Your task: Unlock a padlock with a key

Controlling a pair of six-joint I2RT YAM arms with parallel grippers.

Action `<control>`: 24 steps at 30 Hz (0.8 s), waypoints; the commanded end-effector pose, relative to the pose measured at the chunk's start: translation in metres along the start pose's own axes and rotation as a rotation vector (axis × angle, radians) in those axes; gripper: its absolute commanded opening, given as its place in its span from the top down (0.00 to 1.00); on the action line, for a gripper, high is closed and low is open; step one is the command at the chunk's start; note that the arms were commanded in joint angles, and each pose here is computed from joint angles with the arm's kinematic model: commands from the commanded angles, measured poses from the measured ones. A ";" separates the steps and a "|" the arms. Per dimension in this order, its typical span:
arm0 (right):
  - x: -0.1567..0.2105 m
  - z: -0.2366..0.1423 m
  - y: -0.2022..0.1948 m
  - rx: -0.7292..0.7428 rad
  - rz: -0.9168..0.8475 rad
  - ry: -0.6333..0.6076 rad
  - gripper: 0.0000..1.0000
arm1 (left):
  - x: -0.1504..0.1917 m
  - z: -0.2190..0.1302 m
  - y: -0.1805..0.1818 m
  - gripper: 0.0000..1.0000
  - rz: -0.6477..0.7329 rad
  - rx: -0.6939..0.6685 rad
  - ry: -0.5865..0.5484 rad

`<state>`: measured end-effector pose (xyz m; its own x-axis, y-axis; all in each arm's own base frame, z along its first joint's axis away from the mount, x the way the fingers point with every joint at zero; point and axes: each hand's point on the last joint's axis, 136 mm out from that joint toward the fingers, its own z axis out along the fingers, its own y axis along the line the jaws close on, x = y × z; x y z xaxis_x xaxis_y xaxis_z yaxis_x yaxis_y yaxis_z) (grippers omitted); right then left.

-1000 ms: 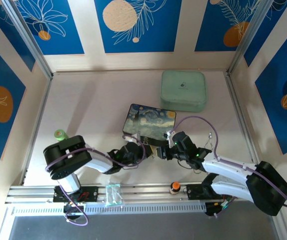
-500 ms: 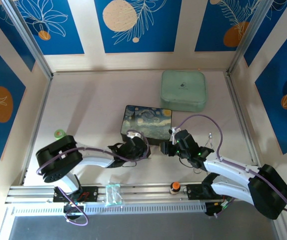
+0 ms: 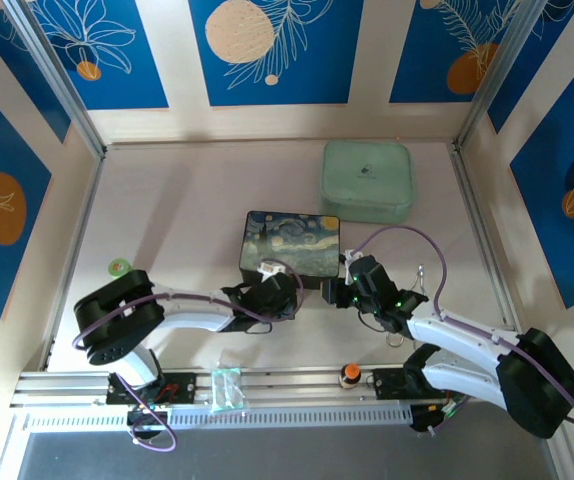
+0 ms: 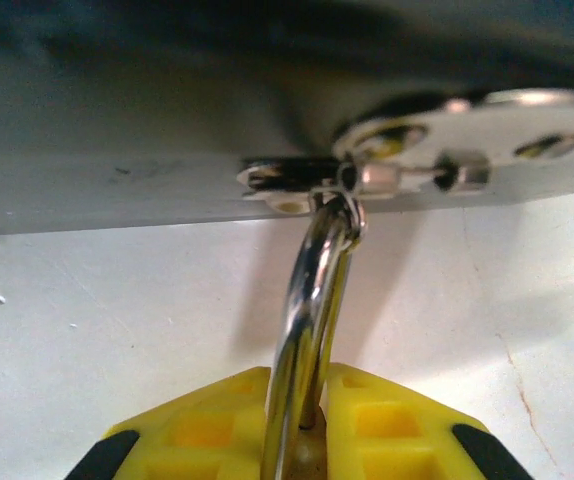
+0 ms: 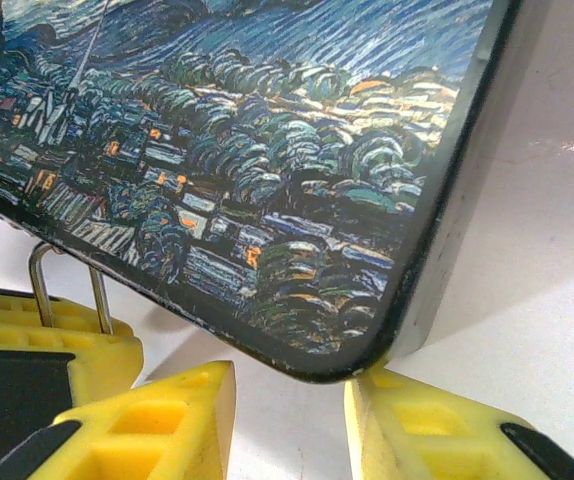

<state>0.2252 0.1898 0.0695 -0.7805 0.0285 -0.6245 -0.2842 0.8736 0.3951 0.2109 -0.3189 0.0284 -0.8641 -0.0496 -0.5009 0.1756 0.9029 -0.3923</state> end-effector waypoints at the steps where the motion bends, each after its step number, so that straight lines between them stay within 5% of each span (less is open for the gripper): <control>1: -0.014 -0.003 0.002 0.009 0.017 -0.037 0.66 | 0.023 -0.003 0.056 0.86 0.121 -0.269 0.079; 16: -0.042 -0.026 -0.013 0.101 0.103 -0.110 0.68 | 0.012 -0.030 0.099 0.84 0.344 -0.589 0.149; 24: -0.041 -0.026 -0.020 0.103 0.130 -0.103 0.70 | 0.016 -0.026 0.096 0.78 0.366 -0.610 0.199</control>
<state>0.2484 0.1585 0.0993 -0.7437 0.1679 -0.6471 -0.1290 0.9137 0.3853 0.2195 -0.2621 0.0242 -0.8433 0.2325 -0.4845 0.1968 0.9725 0.1242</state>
